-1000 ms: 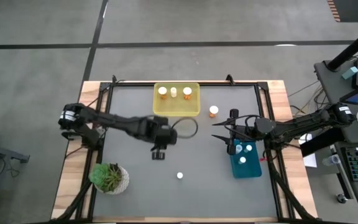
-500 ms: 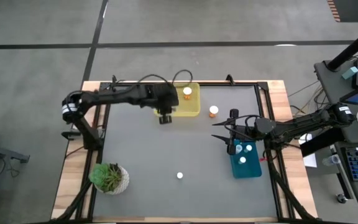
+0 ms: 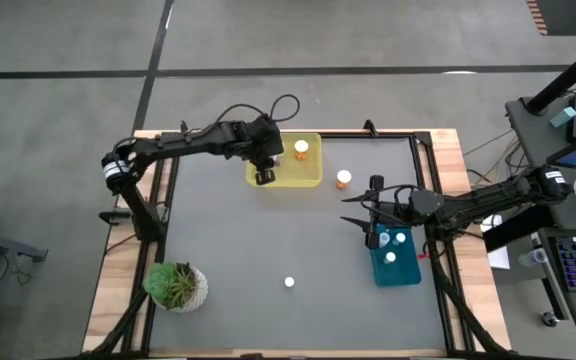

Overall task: Pick and place medicine bottles into bin by pill shape (circle, oval)
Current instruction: Put the blue pill bottle into the yellow bin

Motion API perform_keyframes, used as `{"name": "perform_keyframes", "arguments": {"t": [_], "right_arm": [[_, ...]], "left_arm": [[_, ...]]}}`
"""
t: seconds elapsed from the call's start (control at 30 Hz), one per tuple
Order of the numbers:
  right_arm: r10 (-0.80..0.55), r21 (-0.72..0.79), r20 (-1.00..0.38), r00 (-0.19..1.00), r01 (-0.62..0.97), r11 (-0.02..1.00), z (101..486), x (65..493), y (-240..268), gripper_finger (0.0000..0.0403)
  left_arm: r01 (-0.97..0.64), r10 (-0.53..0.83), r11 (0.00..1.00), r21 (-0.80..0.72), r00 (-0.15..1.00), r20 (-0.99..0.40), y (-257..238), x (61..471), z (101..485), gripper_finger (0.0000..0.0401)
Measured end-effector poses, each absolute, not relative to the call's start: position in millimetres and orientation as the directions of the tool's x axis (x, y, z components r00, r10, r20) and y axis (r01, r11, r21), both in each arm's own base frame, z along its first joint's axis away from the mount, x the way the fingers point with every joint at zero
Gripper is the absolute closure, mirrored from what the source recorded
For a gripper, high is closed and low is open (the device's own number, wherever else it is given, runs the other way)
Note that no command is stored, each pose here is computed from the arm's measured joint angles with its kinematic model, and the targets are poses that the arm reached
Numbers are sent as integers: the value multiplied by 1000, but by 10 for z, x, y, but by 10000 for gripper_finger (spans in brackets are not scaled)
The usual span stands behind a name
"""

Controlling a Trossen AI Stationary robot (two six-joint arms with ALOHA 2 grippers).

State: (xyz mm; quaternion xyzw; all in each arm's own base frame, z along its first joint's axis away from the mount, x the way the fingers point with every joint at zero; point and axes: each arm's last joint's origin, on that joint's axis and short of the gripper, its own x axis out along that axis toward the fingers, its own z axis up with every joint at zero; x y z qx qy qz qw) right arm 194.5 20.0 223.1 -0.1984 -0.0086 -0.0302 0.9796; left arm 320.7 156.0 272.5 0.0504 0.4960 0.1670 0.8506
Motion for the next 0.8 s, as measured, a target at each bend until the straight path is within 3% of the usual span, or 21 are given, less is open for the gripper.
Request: {"name": "perform_keyframes", "arguments": {"t": [0.4, 0.63, 0.8], "right_arm": [[-72, -390, 12, 997, 71, 918, 2216, 1950, 169, 209], [-77, -383, -4, 997, 70, 921, 2201, 1951, 159, 209], [-78, -384, -6, 997, 70, 921, 2199, 1951, 156, 209]], "left_arm": [[-154, 335, 942, 299, 349, -875, 1852, 3465, 2387, 306], [-112, 335, 942, 317, 224, -915, 1883, 3402, 2240, 307], [-105, 332, 943, 316, 217, -918, 1884, 3408, 2214, 307]]}}
